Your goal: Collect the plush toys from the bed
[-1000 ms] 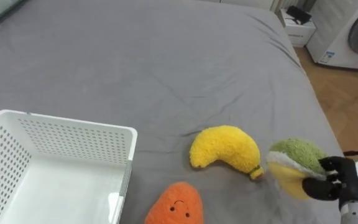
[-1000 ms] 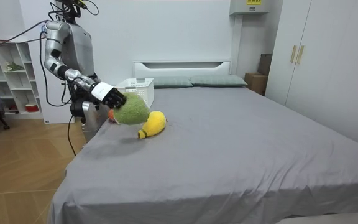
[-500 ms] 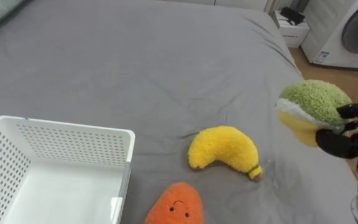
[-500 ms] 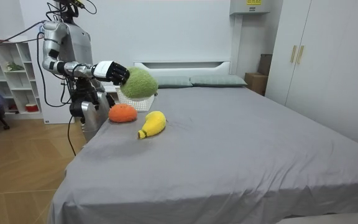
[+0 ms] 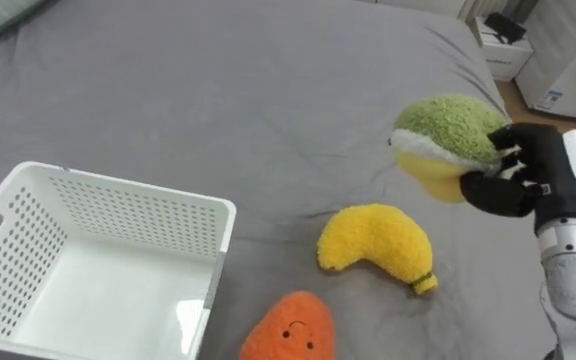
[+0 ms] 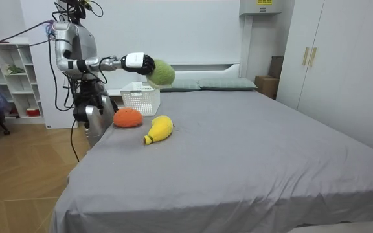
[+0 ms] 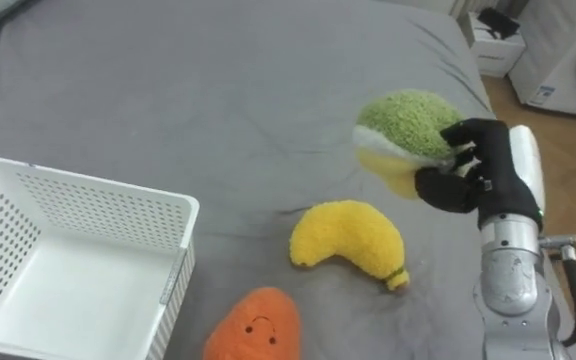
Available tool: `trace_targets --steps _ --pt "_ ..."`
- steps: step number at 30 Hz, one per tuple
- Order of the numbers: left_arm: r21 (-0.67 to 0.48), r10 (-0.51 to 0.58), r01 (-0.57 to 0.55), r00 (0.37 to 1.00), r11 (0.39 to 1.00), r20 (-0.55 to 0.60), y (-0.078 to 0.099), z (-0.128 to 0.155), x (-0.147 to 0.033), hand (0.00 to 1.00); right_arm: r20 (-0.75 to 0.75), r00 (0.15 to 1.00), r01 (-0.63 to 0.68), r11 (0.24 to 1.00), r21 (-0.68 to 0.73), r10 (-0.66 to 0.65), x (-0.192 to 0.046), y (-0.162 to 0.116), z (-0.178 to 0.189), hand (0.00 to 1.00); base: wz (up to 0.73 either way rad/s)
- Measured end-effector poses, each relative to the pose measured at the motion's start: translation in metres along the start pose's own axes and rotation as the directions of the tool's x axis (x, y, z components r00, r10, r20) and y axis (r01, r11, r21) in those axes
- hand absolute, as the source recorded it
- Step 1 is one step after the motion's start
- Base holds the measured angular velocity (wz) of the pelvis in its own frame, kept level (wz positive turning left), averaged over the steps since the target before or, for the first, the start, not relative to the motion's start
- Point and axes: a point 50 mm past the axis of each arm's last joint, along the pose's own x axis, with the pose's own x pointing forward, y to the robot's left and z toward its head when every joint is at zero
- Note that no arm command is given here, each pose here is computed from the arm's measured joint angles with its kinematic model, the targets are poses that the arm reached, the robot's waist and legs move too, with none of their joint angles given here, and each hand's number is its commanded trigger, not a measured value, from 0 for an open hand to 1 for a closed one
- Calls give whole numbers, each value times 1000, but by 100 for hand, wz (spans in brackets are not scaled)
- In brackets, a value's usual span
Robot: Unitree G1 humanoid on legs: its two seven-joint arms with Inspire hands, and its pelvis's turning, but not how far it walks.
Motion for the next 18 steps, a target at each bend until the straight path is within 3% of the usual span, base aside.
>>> trace_targets --steps 5,18 --pt "14 -2 1 1000 1000 2 0 -1 0 0 83 996 -25 1000 1 25 12 7 22 100 15" --pt "85 -7 6 1000 996 15 -2 -4 -1 0 133 954 -267 963 -41 270 3 50 35 100 14"
